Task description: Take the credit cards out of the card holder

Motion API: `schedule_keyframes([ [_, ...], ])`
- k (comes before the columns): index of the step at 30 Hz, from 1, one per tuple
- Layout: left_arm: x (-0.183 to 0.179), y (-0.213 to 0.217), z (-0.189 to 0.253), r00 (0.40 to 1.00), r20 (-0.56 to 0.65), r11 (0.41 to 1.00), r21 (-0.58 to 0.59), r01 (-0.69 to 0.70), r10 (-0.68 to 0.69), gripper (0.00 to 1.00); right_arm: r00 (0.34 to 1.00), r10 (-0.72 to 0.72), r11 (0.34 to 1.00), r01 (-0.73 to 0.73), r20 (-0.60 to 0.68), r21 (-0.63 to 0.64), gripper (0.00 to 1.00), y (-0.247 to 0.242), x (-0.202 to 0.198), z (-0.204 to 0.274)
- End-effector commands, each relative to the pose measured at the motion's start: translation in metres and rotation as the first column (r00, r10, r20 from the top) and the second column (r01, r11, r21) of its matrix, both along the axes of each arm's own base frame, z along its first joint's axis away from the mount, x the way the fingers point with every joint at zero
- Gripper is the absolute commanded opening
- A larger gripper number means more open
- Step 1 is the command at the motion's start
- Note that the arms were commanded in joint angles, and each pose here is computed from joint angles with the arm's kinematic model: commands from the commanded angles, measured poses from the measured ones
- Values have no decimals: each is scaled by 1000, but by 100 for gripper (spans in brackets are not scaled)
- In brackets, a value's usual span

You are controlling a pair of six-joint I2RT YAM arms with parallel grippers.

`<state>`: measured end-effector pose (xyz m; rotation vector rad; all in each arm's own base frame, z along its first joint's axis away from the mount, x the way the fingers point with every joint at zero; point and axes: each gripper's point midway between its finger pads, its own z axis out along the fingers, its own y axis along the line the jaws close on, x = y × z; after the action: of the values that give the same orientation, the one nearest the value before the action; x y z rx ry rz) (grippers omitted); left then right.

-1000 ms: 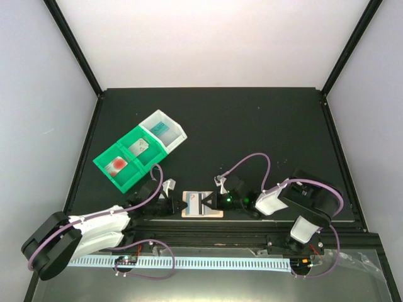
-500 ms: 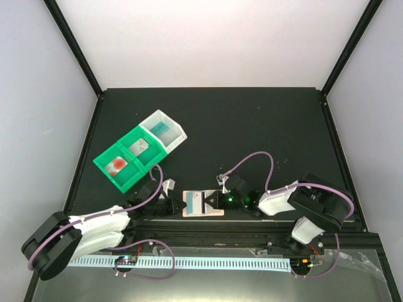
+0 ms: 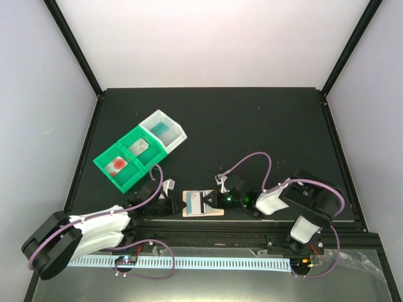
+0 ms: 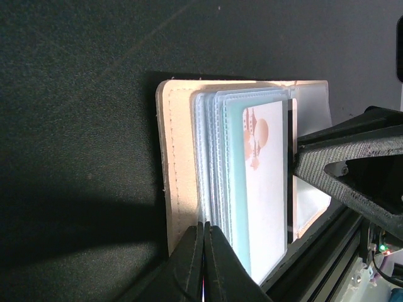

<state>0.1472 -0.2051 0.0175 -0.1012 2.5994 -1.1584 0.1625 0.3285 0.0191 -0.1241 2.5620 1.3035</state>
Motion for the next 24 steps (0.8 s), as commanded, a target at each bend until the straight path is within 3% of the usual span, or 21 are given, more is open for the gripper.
schedule_keyframes([
  [1, -2, 6, -8, 1000, -5, 999, 38, -6, 6, 4, 1000, -12, 999, 12, -7, -38, 7, -7, 0, -10],
  [5, -2, 8, -10, 1000, -4, 999, 45, -17, 17, 3, 999, -39, 997, 40, 17, -65, 1, -15, 4, -7],
  [24, -2, 9, -10, 1000, -5, 999, 42, -23, 23, 2, 996, -88, 992, 89, 18, -87, 1, -38, 7, -1],
])
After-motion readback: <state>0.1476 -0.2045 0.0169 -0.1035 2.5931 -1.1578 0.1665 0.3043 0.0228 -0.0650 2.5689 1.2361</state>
